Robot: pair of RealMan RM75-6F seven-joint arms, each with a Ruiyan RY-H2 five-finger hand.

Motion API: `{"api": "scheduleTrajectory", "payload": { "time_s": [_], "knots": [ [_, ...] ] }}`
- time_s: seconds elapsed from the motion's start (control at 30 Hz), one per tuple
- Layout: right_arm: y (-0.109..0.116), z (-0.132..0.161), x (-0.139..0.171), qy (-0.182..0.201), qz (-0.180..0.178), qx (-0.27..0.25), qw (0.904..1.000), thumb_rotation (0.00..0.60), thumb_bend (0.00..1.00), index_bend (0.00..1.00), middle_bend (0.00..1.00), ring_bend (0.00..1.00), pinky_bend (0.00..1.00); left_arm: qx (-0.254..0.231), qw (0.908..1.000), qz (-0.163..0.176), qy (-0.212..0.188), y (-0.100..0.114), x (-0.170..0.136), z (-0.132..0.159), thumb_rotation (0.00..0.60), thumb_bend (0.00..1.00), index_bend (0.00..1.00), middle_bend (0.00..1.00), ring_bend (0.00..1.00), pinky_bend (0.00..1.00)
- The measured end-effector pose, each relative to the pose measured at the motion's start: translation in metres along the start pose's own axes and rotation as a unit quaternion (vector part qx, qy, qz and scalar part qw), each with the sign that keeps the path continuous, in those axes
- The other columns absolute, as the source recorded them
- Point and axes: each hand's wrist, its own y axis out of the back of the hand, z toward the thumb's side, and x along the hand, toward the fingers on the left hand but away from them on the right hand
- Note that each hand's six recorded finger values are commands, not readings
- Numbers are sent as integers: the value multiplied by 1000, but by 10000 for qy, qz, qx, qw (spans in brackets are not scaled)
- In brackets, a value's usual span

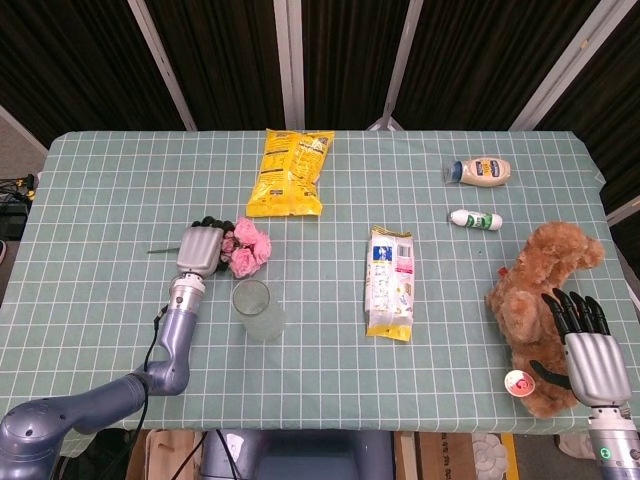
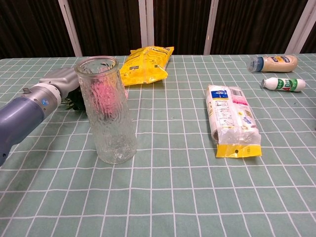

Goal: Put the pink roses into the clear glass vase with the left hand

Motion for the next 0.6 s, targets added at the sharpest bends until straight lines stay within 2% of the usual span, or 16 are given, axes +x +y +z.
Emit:
{"api": "scheduleTrajectory", "payload": {
  "time_s": [0.17,0.3,0.6],
  "knots": [
    [0,0,0,-3,4,-3,10000,600,170,124,90,11,0,77,9999,115,-12,1,0,0,600,466,424,464,327,444],
    [1,1,1,15,-9,-13,10000,600,169,123,90,11,0,46,9996,270,62,8,-1,-4,600,471,426,471,333,469],
    [5,4,5,78,-45,-100,9999,600,169,124,90,10,0,-262,9965,752,252,38,-9,-26,600,468,404,447,331,470]
  ]
}}
